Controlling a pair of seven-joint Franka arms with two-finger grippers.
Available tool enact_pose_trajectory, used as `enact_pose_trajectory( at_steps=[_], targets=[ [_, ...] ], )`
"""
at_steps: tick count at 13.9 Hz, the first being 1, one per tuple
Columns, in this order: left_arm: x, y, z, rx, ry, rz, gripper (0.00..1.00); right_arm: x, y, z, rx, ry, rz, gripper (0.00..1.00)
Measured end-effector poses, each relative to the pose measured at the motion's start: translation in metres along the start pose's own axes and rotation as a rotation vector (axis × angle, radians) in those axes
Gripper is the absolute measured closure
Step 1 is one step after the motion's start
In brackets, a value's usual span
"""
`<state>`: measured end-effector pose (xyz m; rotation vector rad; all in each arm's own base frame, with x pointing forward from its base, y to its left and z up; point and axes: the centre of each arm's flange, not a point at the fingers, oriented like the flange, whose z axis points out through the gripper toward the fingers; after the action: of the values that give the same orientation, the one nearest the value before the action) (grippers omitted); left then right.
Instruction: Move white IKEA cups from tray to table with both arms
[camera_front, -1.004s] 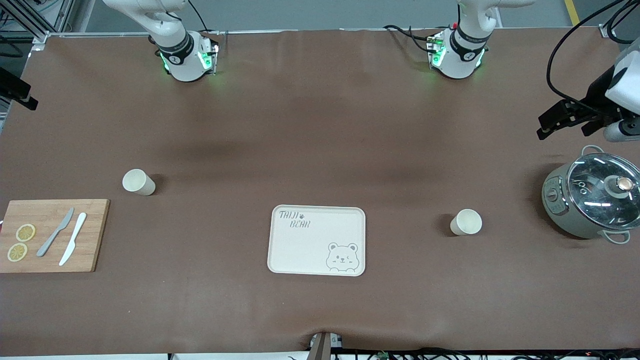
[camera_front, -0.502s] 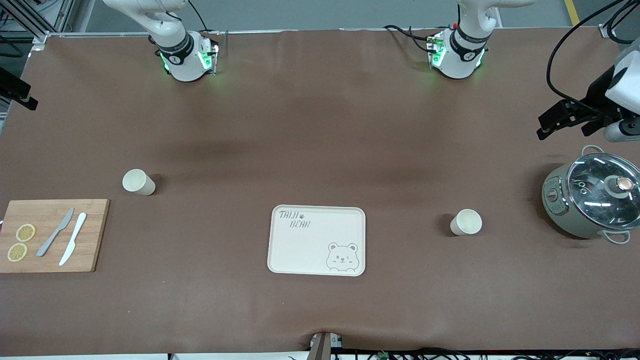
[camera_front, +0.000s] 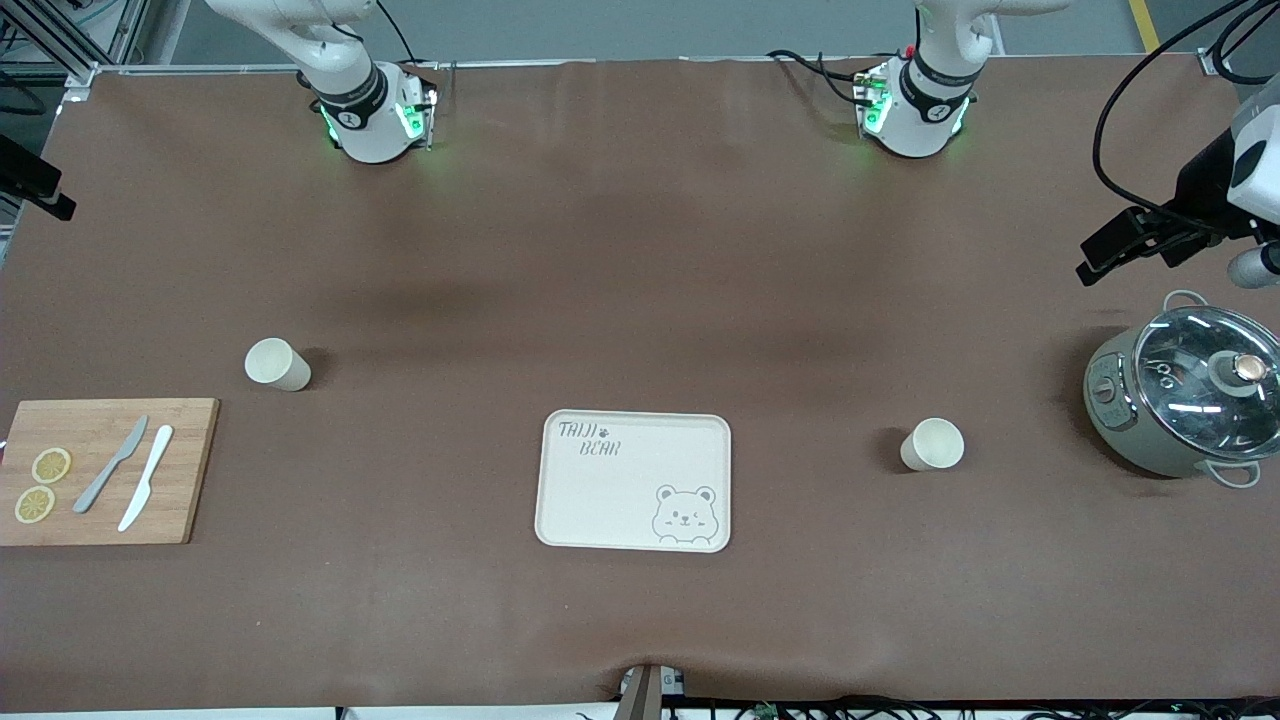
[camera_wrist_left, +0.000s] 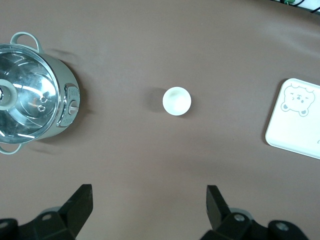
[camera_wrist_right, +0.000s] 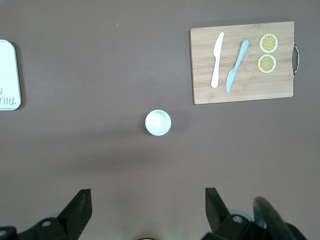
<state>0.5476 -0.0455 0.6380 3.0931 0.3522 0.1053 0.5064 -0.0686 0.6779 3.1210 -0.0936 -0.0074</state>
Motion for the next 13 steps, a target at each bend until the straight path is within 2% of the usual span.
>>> enact_pose_trajectory(
  at_steps=[13],
  targets=[
    [-0.0068, -0.0012, 0.0052, 0.017, -0.060, 0.046, 0.00, 0.0006, -0.0013, -0.0025, -0.001, 0.010, -0.003, 0.00]
  ],
)
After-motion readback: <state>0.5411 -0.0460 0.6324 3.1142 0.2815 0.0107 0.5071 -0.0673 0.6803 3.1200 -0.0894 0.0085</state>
